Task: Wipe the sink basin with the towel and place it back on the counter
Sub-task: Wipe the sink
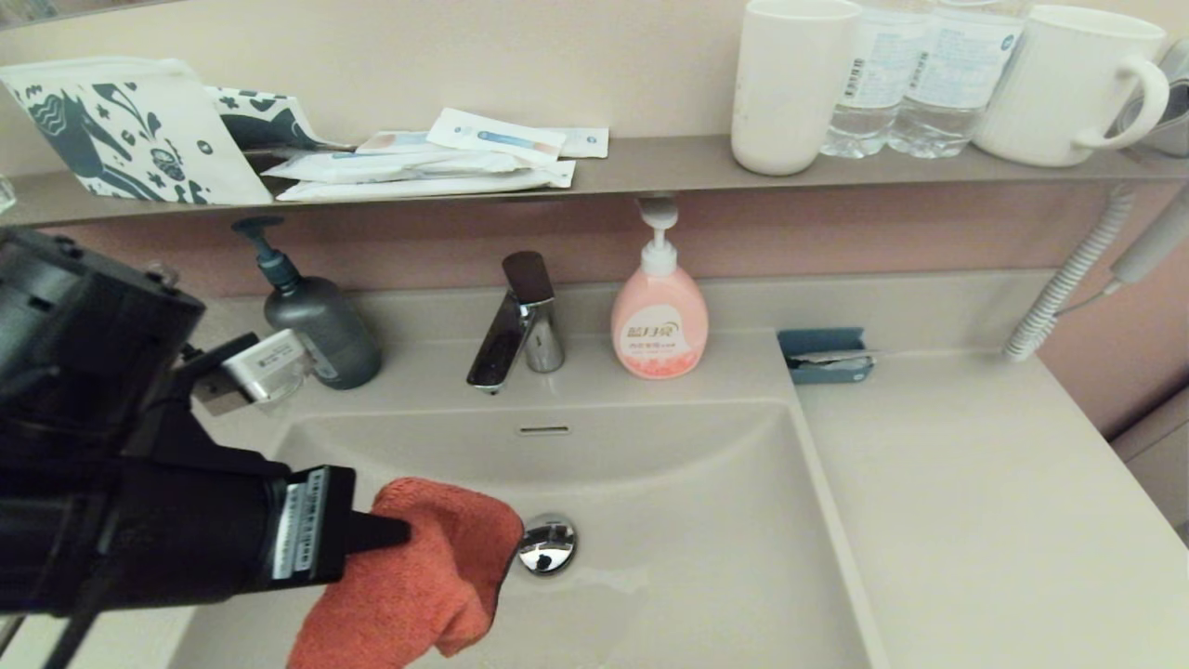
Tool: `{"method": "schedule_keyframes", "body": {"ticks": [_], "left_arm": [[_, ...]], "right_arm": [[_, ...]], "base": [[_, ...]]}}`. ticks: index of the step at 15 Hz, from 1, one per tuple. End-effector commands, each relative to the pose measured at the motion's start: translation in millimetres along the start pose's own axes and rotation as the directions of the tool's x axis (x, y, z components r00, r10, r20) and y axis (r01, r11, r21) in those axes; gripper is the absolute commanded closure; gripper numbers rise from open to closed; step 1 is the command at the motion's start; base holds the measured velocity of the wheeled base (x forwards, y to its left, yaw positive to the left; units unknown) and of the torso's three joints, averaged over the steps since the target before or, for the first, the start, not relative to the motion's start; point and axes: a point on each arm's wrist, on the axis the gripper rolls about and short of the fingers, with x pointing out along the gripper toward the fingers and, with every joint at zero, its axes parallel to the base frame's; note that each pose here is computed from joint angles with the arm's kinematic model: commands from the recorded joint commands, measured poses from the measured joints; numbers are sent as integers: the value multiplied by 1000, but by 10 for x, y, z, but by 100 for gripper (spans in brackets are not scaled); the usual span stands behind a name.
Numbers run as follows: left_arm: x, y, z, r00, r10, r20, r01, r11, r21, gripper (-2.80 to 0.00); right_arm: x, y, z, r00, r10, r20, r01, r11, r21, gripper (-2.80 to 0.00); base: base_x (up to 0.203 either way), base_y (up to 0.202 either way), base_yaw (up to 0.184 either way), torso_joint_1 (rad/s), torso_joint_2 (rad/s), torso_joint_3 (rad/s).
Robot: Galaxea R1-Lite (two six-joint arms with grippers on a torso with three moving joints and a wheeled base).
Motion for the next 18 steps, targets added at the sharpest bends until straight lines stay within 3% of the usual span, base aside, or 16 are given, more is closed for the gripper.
{"method": "schedule_keyframes", "body": {"ticks": [1,4,7,9,13,15,18], "left_arm": [[272,-64,-29,998,39,-46,-39,999,-2,0],[599,-150,-50,994,94,-46,-94,996,4,0],[759,-315,-123,992,94,-87,-93,996,12,0],[831,-446,-177,990,97,-103,-99,995,-18,0],[1156,-673,-357,975,169,-147,-168,986,17,0],[1148,-847,-359,982,131,-134,-129,991,22,0],[1262,-1054,-380,979,131,-159,-126,991,41,0]], "right_arm": [[1,0,2,1000,1,-1,-1,1000,-1,0],[1,0,0,1000,1,-1,-1,1000,-1,0],[1,0,0,1000,1,-1,-1,1000,-1,0],[1,0,0,1000,1,-1,-1,1000,-1,0],[1,0,0,1000,1,-1,-1,1000,-1,0],[1,0,1,1000,1,-1,-1,1000,-1,0],[1,0,1,1000,0,-1,0,1000,-1,0]], "base": [[0,0,0,0,0,0],[0,0,0,0,0,0],[0,0,0,0,0,0],[0,0,0,0,0,0],[0,0,0,0,0,0],[0,0,0,0,0,0],[0,0,0,0,0,0]]}}
